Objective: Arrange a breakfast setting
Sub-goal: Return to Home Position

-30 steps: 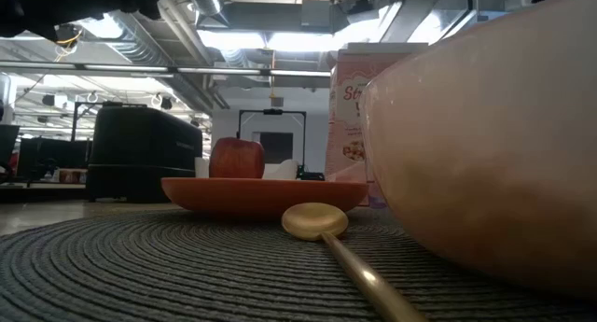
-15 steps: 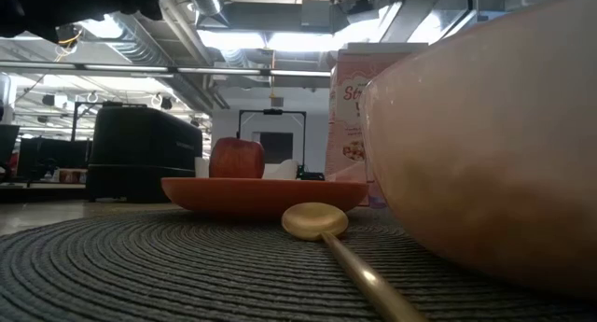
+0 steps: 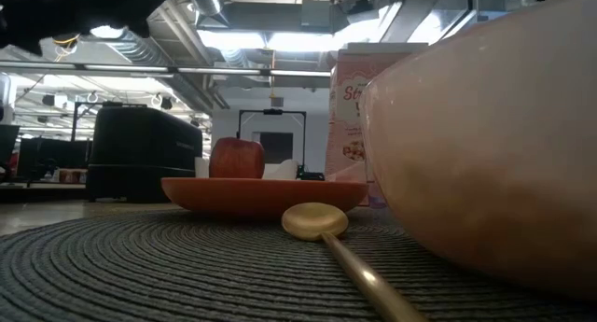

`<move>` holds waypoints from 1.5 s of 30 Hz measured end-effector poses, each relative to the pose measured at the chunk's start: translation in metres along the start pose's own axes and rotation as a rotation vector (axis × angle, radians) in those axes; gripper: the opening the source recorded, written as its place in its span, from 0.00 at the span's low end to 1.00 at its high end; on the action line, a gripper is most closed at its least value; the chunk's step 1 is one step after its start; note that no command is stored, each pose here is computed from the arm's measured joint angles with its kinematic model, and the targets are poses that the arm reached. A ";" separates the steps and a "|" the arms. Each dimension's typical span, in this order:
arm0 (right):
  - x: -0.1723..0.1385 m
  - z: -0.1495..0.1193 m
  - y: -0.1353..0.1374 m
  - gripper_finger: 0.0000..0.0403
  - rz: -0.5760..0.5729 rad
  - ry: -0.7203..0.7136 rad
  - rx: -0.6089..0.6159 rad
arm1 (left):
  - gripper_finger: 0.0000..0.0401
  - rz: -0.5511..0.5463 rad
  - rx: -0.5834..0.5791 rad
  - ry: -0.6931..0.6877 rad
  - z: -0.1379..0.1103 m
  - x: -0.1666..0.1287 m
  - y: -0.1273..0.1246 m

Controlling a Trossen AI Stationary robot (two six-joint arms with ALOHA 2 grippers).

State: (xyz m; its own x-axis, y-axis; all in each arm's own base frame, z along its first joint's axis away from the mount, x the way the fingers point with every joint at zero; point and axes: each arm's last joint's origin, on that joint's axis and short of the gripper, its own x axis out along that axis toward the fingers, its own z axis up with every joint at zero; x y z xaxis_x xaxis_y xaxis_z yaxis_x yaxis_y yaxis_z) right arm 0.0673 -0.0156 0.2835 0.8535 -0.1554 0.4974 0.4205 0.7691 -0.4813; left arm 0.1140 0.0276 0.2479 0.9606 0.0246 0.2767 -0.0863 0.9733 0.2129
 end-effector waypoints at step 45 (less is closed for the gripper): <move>-0.035 -0.085 0.093 0.06 0.462 0.462 0.464 | 0.00 -0.063 -0.563 0.421 -0.082 -0.033 -0.031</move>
State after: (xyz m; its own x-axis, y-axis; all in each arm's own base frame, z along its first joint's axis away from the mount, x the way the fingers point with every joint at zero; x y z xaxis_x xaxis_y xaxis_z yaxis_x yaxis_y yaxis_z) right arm 0.1027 0.0086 0.1602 0.9939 0.0789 -0.0766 -0.0908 0.9819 -0.1661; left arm 0.1069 0.0153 0.1554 0.9897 -0.0596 -0.1302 0.0131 0.9431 -0.3322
